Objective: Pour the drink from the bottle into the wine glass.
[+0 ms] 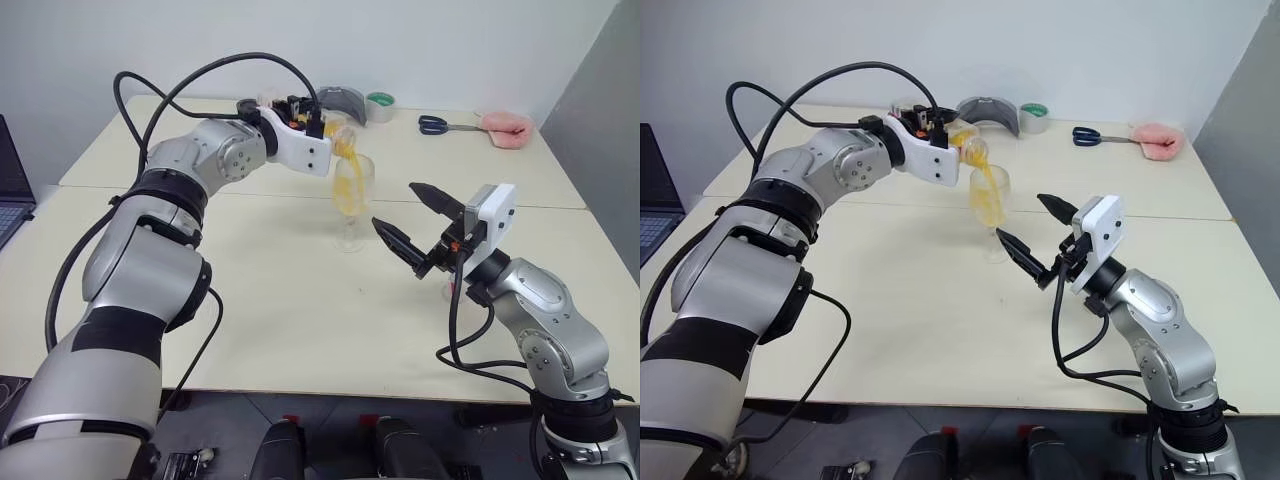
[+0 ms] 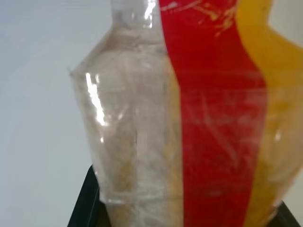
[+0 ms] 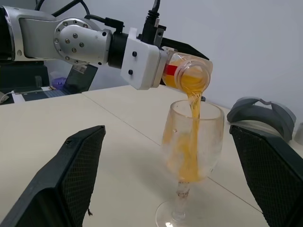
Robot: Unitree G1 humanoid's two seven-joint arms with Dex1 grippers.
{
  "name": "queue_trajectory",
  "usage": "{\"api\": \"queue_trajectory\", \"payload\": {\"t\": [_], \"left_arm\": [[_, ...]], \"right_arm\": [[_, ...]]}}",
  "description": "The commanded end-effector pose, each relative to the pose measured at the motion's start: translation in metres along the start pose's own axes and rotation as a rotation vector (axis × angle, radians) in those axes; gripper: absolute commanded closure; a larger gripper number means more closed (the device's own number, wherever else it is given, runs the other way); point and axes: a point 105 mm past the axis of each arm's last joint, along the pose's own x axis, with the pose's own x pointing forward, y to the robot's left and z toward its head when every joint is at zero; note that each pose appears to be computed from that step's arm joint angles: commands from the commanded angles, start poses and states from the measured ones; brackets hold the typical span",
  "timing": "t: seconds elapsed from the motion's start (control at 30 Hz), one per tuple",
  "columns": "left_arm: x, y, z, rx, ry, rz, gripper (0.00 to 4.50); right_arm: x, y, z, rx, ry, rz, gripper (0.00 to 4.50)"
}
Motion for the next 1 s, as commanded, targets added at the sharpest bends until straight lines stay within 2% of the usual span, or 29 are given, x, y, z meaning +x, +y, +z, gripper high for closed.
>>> {"api": "queue_trajectory", "payload": {"t": [0.03,1.0], "left_arm": [[-0.0021,0.0352,0.0000,0.051,-0.001,0.089,2.85],[-0.0040,0.0436,-0.0018,0.168,0.006,0.102,2.85]], "right_arm": [[0.0005,0.0039,0.0131,-0.025,-0.043,0.013,0.00],[0.0001,0.0043,0.0082,-0.019,-0.045,0.021,0.00]]}}
